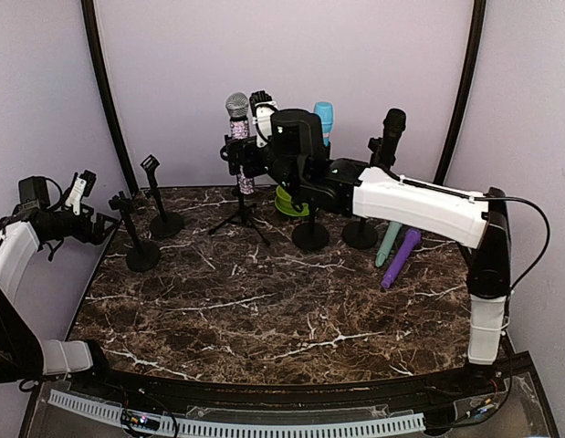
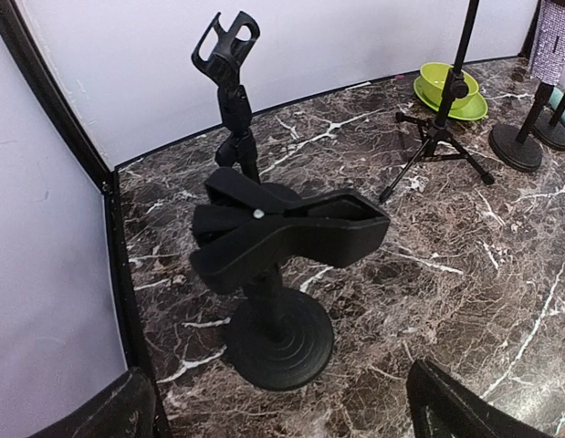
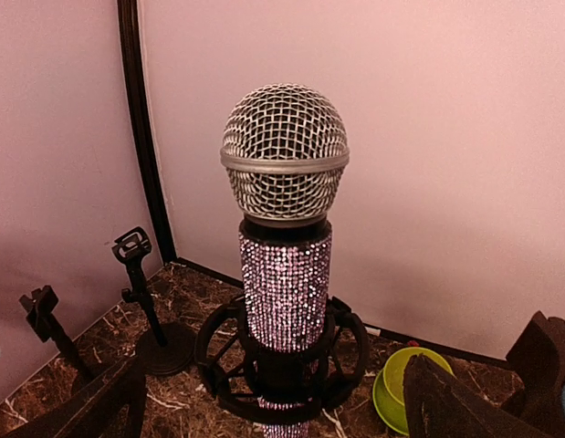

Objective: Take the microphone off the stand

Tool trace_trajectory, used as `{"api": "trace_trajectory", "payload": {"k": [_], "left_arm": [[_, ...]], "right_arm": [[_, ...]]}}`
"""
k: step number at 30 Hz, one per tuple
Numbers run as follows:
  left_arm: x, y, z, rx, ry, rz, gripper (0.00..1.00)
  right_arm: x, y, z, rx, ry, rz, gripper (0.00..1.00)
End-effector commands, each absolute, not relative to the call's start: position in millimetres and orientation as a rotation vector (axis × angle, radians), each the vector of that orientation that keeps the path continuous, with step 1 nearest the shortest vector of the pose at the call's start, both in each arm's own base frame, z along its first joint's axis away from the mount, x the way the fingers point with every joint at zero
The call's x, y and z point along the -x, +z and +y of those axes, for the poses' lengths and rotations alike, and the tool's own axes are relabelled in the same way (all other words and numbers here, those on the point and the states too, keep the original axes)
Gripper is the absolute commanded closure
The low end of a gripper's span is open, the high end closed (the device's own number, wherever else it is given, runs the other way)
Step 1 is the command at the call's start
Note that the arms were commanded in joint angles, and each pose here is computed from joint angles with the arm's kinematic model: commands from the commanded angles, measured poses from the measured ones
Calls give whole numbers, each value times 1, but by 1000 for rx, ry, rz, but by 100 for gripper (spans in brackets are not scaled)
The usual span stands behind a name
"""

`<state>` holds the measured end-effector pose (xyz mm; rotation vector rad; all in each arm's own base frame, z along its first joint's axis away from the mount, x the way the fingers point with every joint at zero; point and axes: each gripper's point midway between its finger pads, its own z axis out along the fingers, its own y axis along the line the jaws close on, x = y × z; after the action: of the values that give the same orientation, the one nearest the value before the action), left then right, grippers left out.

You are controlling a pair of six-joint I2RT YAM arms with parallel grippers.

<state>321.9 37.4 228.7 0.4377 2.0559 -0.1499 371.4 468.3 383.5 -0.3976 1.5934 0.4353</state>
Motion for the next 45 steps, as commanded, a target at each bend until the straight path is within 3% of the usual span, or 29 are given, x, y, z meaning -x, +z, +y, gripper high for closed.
{"api": "trace_trajectory", "payload": {"k": [1, 9, 20, 29, 45], "left_arm": [[-300, 235, 40, -421, -153, 2152, 1], [-278, 253, 19, -445, -263, 2154, 1], [-260, 295, 14, -428, -207, 2140, 1], [-253, 319, 18, -395, -134, 2117, 1], [-243, 330, -12, -525, -281, 2039, 1]], "right_arm": [[-393, 390, 481, 487, 413, 1595, 1], [-419, 387, 483, 493, 341, 1557, 2], [-438, 398, 481, 494, 289, 1493, 13], [-440, 395, 491, 535, 324, 1475, 33], [-418, 429, 491, 574, 441, 1428, 72]]}}
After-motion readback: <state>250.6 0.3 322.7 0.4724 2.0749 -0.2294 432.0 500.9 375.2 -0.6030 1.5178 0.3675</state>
